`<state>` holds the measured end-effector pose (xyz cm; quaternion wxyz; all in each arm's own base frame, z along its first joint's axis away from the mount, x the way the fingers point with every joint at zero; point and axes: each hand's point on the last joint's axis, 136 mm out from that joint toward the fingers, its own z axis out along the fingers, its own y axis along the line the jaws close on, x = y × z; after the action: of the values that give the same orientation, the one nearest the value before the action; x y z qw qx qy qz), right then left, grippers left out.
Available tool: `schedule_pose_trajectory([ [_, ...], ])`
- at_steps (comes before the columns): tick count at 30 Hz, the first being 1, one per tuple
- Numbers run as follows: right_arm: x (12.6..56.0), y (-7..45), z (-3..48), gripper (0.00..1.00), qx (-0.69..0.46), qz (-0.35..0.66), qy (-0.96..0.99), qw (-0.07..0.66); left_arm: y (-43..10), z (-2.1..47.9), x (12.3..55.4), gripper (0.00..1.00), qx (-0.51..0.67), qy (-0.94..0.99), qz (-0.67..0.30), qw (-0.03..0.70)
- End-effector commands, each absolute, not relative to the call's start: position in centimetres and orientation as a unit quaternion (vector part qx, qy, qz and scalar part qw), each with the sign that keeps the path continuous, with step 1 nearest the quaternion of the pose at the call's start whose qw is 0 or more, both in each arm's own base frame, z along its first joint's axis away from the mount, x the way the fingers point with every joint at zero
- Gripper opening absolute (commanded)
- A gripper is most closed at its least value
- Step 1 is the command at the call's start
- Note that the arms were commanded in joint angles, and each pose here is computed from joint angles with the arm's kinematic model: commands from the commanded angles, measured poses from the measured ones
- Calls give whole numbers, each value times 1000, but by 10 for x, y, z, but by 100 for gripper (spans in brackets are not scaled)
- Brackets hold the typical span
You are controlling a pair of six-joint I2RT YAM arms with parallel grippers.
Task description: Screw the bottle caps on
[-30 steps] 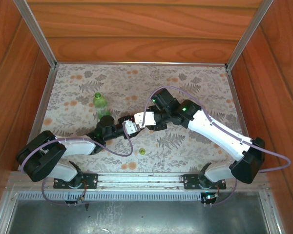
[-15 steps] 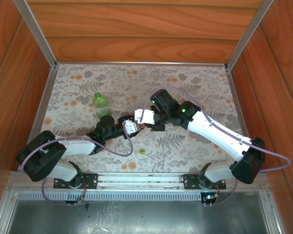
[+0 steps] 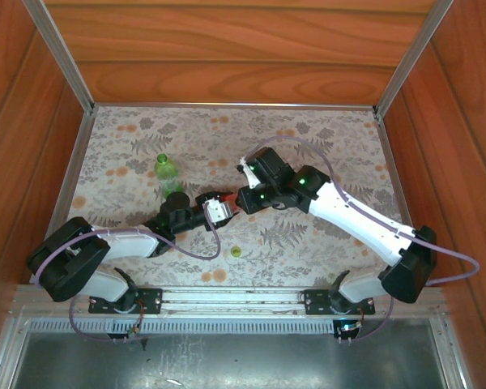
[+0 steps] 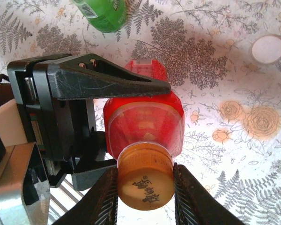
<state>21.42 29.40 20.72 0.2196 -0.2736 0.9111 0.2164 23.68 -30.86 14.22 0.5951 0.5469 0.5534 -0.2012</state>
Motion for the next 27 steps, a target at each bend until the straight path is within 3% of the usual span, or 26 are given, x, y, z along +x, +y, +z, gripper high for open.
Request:
schedule_pose_trajectory([
  [1, 230, 279, 224, 39, -369, 162, 860, 314, -308, 116, 221, 58, 570, 568, -219, 552],
  [6, 203, 288, 232, 49, -631, 131, 667, 375, -307, 114, 222, 58, 570, 569, -217, 551],
  [8, 204, 289, 237, 51, -675, 105, 618, 390, -307, 114, 222, 58, 570, 569, -214, 552],
  [12, 196, 285, 233, 52, -773, 66, 534, 336, -306, 113, 222, 58, 571, 570, -213, 551],
  [17, 199, 287, 224, 53, -821, 43, 476, 312, -306, 114, 223, 58, 570, 569, -213, 553],
  [27, 203, 291, 205, 44, -827, 52, 481, 285, -306, 114, 223, 58, 570, 570, -211, 553],
])
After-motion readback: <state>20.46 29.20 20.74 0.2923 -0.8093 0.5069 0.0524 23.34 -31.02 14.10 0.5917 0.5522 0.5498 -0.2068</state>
